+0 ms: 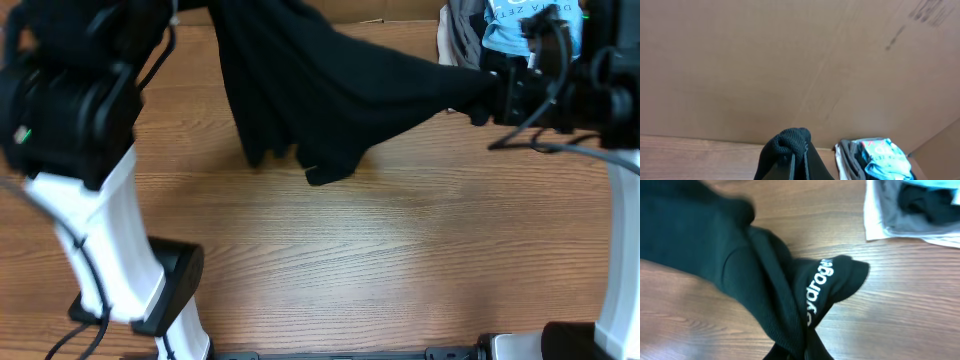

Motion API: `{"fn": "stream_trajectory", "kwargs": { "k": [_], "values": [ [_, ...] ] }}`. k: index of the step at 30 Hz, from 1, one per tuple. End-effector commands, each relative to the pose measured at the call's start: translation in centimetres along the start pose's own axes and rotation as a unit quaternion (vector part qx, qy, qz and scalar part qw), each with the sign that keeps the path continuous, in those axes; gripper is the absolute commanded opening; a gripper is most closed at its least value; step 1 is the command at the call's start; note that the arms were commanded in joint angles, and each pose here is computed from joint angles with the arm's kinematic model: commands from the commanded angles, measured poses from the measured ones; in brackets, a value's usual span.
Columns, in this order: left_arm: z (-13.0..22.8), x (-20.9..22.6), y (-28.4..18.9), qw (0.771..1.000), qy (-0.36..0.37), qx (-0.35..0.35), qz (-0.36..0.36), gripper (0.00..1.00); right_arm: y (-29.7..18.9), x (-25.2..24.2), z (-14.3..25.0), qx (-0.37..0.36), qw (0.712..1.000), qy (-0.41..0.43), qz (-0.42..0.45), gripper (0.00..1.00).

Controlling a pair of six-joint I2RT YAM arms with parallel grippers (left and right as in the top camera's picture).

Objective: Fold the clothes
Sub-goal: 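Grasp the hanging shirt's other corner with the right gripper, then stretch the shirt between both grippers and lay it flat on the table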

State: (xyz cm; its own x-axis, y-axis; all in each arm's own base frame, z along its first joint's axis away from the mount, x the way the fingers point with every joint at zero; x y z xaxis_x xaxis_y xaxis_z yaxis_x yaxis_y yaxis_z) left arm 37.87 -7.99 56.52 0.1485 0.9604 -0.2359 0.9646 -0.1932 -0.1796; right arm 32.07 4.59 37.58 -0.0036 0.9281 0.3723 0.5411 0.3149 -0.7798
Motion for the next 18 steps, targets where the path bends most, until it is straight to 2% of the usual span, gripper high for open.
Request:
{"fn": "stream_trajectory", "kwargs": {
  "k": [1,6,10,14,18],
  "values": [
    [-3.1,0.2,-7.1,0.998,0.011,-0.064,-0.009,0.04,-5.2,1.1,0.2,-0.064,0.998,-0.024,0.004,0.04],
    [-3.4,0.2,-12.7,0.997,0.010,-0.082,-0.008,0.04,-10.1,1.9,2.0,-0.112,0.993,-0.036,0.012,0.04],
    [-3.0,1.8,-15.6,0.995,0.009,-0.085,-0.055,0.04,-13.3,1.5,2.7,-0.164,0.985,-0.033,0.044,0.04],
    [-1.6,4.0,-15.1,0.991,0.016,-0.053,-0.124,0.04,-13.9,1.3,2.5,-0.180,0.982,-0.035,0.053,0.04],
    [0.4,5.5,-11.7,0.984,0.027,0.002,-0.173,0.04,-11.6,0.8,1.1,-0.153,0.986,-0.033,0.060,0.04]
  ]
}}
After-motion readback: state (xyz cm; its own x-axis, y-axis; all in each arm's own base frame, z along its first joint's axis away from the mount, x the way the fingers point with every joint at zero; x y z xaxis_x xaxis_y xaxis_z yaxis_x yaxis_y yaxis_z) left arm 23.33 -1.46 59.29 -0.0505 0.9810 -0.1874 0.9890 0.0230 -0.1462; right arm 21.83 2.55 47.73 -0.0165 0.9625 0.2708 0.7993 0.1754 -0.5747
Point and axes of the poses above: each gripper's point midway between its finger pads, its own y axis out along the fingers, its own x axis along the line the jaws close on, z = x × y, the point moved 2 cm from there along -y, back along the fingers, and after that the axes turned 8 degrees about y, right-handed, at the moved point
